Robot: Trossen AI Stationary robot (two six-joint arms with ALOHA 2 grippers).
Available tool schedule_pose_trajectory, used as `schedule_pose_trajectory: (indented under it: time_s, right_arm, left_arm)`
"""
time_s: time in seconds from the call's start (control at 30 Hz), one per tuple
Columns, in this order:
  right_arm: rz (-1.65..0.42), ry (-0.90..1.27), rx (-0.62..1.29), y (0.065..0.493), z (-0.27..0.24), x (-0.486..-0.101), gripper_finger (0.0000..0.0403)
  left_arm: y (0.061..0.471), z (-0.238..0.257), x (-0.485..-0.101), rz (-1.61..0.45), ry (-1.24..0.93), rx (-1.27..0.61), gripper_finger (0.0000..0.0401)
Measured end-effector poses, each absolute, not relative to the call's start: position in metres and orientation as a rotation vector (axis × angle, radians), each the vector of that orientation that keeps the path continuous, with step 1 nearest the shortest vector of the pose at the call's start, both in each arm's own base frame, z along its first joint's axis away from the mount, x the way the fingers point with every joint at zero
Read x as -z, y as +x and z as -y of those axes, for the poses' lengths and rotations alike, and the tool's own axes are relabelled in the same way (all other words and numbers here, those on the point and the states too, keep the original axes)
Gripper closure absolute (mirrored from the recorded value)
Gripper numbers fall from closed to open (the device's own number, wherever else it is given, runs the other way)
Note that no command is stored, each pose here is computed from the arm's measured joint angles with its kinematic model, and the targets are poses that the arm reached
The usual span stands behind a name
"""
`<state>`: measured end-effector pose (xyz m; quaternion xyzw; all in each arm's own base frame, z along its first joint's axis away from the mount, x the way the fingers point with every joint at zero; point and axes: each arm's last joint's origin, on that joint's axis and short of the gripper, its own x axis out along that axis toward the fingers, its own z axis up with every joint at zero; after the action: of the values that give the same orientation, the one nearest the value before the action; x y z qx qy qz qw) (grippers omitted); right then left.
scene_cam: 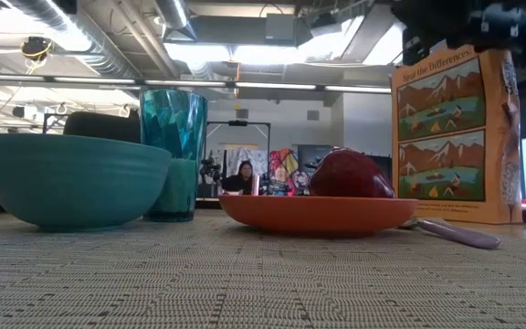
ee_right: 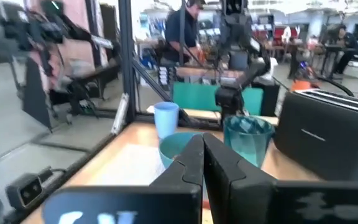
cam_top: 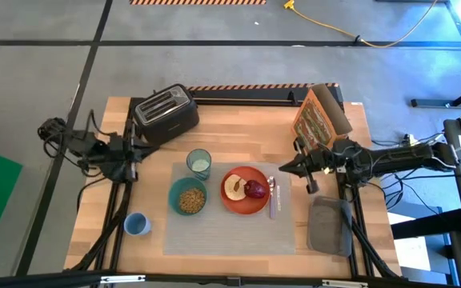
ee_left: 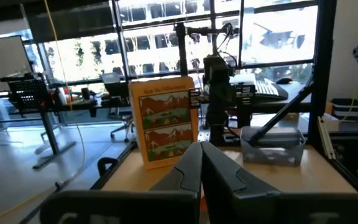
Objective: Arrange a breakfast setting
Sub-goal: Return to Home Position
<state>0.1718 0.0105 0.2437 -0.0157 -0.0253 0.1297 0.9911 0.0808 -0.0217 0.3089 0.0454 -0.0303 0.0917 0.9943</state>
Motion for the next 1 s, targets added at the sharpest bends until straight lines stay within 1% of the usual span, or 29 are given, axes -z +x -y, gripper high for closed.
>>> schedule_pose_trajectory:
  time_s: [0.17, 0.33, 0.43, 0.63, 0.73, 0.87, 1.0]
  right_arm:
    - [0.157, 0.023, -0.292, 0.164, -0.009, -0.228, 0.0403]
    - [0.229, 0.067, -0.333, 0.15, -0.014, -0.226, 0.0403]
    - [0.171, 0.078, -0.355, 0.142, -0.019, -0.222, 0.0403]
    - [0.115, 0.07, -0.315, 0.121, -0.017, -0.22, 0.0403]
    - [0.05, 0.063, -0.328, 0.111, -0.017, -0.214, 0.0403]
    - [0.005, 0.019, -0.357, 0.099, -0.017, -0.208, 0.0403]
    - [0.001, -0.009, -0.311, 0.091, -0.015, -0.205, 0.0403]
  left_arm:
    - [0.066, 0.014, -0.294, 0.094, 0.066, -0.189, 0.04]
    - [0.066, 0.013, -0.27, 0.069, 0.045, -0.206, 0.04]
    - [0.064, 0.012, -0.264, 0.063, 0.04, -0.214, 0.04]
    - [0.05, 0.004, -0.26, 0.027, 0.041, -0.233, 0.0401]
    - [0.05, 0.004, -0.253, -0.032, 0.051, -0.251, 0.0401]
    - [0.051, 0.005, -0.254, -0.018, 0.045, -0.218, 0.0401]
    - [0.055, 0.007, -0.247, -0.033, 0.062, -0.219, 0.0401]
